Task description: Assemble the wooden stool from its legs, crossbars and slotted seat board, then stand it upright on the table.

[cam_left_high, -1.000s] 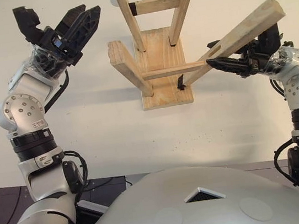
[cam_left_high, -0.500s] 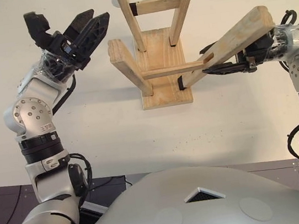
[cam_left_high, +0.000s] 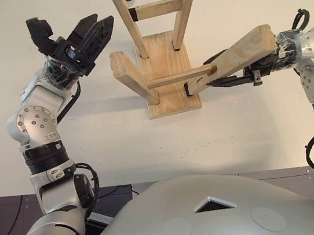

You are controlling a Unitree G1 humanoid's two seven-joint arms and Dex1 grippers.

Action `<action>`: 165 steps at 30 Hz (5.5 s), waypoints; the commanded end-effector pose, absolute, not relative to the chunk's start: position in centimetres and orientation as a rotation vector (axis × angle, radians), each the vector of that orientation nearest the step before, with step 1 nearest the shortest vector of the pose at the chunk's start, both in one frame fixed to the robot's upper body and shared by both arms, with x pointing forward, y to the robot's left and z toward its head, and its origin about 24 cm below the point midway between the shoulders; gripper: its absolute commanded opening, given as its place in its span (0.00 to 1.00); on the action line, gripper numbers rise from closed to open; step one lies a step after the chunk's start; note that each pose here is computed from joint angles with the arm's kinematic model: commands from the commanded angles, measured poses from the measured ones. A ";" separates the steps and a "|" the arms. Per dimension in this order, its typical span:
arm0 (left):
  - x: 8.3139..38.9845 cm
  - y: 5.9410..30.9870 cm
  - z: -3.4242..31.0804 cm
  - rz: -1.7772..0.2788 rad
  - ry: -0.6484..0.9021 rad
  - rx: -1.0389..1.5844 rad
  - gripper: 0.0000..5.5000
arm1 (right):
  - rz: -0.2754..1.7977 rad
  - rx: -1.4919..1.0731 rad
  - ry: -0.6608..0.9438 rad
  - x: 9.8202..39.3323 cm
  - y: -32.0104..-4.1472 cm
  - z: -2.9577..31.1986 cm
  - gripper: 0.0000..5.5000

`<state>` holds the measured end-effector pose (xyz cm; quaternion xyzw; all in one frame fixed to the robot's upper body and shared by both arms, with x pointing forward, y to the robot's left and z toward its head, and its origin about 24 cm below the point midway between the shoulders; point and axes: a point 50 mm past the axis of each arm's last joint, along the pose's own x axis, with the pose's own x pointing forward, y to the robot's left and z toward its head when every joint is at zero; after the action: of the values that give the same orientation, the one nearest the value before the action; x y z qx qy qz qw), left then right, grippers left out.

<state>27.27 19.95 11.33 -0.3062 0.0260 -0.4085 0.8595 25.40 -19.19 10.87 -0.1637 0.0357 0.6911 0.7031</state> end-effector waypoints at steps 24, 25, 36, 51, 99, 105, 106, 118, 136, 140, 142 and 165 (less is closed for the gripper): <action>27.5 18.4 11.7 -0.913 0.060 -0.589 0.98 | 1.456 -0.229 0.385 26.4 -17.8 8.5 0.37; 27.5 18.2 11.8 -0.919 0.063 -0.576 0.98 | 1.457 -0.239 0.387 26.4 -17.6 8.8 0.37; 28.3 16.6 13.7 -0.877 0.080 -0.473 0.98 | 1.336 -0.713 0.664 27.1 -18.6 7.7 0.37; 31.6 17.3 24.3 -1.031 -0.045 -0.224 0.98 | 1.386 -0.813 1.209 21.9 -24.7 -0.7 0.37; 26.3 16.9 6.7 -0.936 0.399 -0.210 0.98 | 1.124 -0.119 0.269 28.1 -16.8 8.4 0.64; 20.3 11.5 7.6 -1.309 0.386 -0.248 0.98 | 0.920 -0.321 0.182 30.6 -18.6 7.7 0.64; 20.4 11.9 7.2 -1.281 0.403 -0.237 0.98 | 0.928 -0.336 0.190 30.3 -18.9 7.4 0.64; 23.8 16.8 6.0 -0.981 0.428 -0.184 0.98 | 0.946 -0.212 0.155 28.0 -14.8 5.3 0.61; 23.4 22.4 4.0 -0.851 0.464 -0.035 0.98 | 1.128 -0.124 0.081 24.8 -16.8 3.4 0.19; 21.1 23.1 4.5 -1.072 0.417 0.100 0.98 | 1.354 -0.087 0.151 22.3 -19.8 4.3 0.19; 21.1 22.1 5.3 -1.139 0.334 0.078 0.98 | 1.436 -0.112 0.184 21.7 -20.3 4.7 0.19; 18.6 19.2 7.1 -1.392 0.413 -0.301 0.49 | 1.469 0.115 0.351 21.4 -20.6 6.7 0.19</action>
<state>20.10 19.29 6.73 -0.0816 0.1340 -0.6130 0.7743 22.13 -20.29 6.06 -0.0320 0.1084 0.6786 0.7258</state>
